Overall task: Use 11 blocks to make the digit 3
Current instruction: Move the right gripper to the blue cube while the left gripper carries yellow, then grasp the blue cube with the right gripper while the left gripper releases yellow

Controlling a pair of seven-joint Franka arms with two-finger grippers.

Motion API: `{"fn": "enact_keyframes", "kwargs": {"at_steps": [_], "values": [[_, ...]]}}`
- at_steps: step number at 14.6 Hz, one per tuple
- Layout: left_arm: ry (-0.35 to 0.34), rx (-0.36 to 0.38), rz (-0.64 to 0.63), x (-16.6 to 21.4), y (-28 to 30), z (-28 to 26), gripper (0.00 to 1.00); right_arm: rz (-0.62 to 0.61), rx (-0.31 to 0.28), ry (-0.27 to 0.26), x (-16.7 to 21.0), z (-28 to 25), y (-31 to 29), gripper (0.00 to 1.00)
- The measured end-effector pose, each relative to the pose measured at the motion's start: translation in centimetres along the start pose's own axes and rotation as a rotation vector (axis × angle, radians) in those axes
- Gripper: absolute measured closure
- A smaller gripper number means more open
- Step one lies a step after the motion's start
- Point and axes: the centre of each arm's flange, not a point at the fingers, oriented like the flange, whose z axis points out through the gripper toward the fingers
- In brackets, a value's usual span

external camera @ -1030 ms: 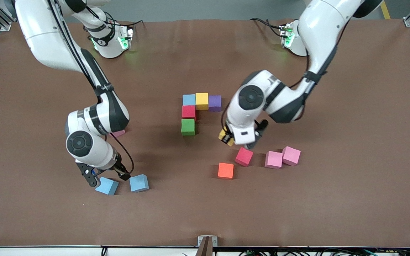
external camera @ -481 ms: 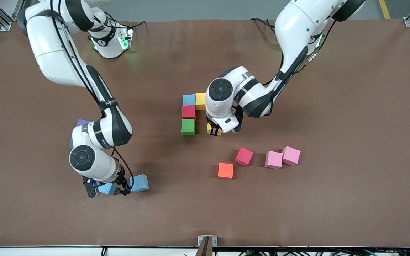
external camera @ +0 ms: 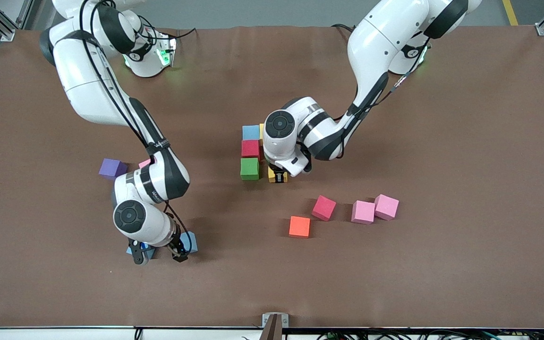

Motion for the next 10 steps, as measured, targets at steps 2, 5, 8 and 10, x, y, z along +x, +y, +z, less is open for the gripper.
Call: {"fn": "enact_keyframes", "kwargs": {"at_steps": [2, 5, 8, 10], "values": [[-0.006, -0.003, 0.003, -0.3, -0.3, 0.1, 0.47, 0.000, -0.004, -0.002, -0.1, 0.7, -0.1, 0.00], [-0.018, -0.011, 0.006, -0.8, -0.5, 0.1, 0.47, 0.001, -0.004, -0.002, -0.1, 1.0, -0.2, 0.09], [-0.037, -0.022, 0.010, -1.2, -0.6, 0.2, 0.47, 0.002, -0.002, -0.002, -0.1, 0.9, -0.2, 0.12], [-0.039, -0.019, 0.014, -1.4, -0.9, 0.8, 0.47, 0.002, -0.002, -0.002, 0.0, 0.9, -0.2, 0.13]]}}
